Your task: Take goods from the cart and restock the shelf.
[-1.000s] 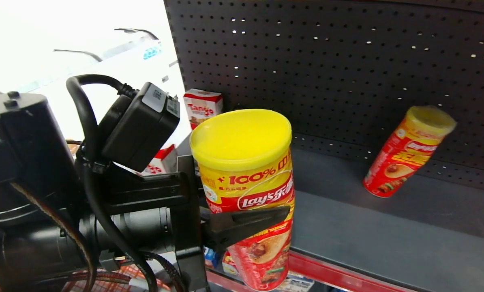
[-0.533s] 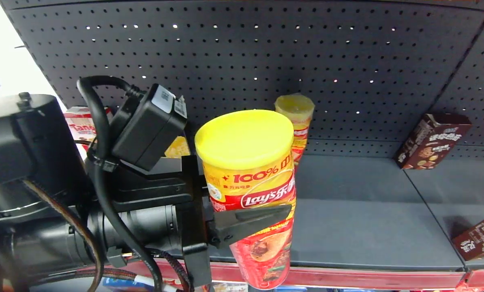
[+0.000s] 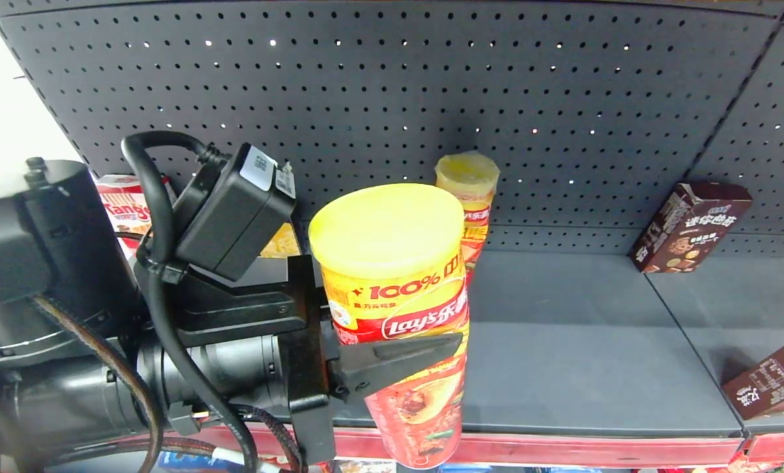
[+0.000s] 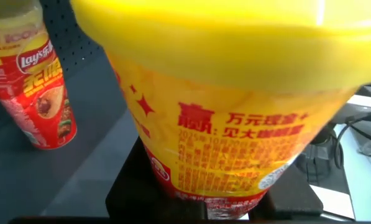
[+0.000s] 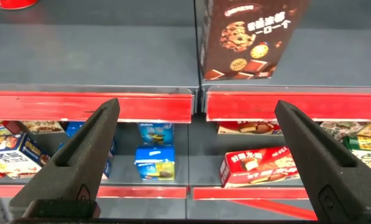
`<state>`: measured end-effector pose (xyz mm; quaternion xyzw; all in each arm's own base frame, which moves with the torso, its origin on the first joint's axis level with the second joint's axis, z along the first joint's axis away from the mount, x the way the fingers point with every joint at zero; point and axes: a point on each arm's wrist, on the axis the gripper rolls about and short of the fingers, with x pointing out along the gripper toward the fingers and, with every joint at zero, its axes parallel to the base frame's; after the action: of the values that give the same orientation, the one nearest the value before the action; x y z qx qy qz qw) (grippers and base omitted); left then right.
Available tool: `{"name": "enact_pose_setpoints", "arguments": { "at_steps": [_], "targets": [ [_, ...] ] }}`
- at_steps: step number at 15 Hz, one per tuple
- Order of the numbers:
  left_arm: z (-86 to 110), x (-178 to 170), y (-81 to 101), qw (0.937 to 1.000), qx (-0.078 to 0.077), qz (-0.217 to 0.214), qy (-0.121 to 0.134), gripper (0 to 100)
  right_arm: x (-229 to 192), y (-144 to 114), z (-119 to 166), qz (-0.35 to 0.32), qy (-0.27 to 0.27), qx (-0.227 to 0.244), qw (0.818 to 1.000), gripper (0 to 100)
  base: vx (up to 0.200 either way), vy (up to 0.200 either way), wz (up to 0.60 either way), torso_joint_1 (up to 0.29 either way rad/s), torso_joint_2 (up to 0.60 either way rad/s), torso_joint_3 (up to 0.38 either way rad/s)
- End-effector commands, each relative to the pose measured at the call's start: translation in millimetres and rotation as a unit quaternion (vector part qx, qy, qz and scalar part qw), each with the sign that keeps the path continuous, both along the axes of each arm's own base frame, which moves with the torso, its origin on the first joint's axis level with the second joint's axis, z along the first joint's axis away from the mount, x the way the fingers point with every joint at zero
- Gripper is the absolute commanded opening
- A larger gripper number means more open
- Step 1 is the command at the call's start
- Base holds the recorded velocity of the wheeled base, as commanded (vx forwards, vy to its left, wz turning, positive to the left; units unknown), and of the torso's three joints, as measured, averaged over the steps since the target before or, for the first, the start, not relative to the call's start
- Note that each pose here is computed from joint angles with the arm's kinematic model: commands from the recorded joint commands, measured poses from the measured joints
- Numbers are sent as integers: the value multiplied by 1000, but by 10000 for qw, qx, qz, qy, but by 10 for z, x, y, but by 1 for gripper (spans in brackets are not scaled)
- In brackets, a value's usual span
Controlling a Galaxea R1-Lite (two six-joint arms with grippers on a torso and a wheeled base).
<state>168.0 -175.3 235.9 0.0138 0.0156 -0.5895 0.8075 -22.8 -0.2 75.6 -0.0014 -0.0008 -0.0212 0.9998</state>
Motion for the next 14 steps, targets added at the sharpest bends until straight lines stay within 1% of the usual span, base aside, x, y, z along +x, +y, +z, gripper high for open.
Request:
{"name": "enact_pose_setpoints", "arguments": {
  "at_steps": [1,3,4,6,10,12,13,14],
  "targets": [
    [-14,-3,8,10000,-5,6,-2,0,0,-1,0,-3,1,-1,10000,100,0,0,0,0,0,0],
    [-57,-6,31,10000,42,37,48,0,0,-1,0,-3,1,-1,10000,100,0,0,0,0,0,0],
    [-43,41,78,9998,-15,175,-13,0,0,-1,0,-3,1,-1,10000,100,0,0,0,0,0,0],
    [6,80,112,9995,-92,275,-79,0,0,-1,0,-3,1,-1,10000,100,0,0,0,0,0,0],
    [-3,83,138,9994,-90,321,-66,0,0,1,-4,20,25,-24,10000,100,0,0,0,0,0,0],
    [31,152,205,9985,-158,523,-35,0,0,6,2,135,-4,-86,9999,100,0,0,0,0,0,0],
    [55,164,210,9983,-185,553,-58,0,0,6,4,150,-10,-179,9997,100,0,0,0,0,0,0],
    [63,173,226,9980,-198,591,-63,0,-48,9,259,185,-365,-99,9991,100,0,0,0,0,0,0]
  ]
}}
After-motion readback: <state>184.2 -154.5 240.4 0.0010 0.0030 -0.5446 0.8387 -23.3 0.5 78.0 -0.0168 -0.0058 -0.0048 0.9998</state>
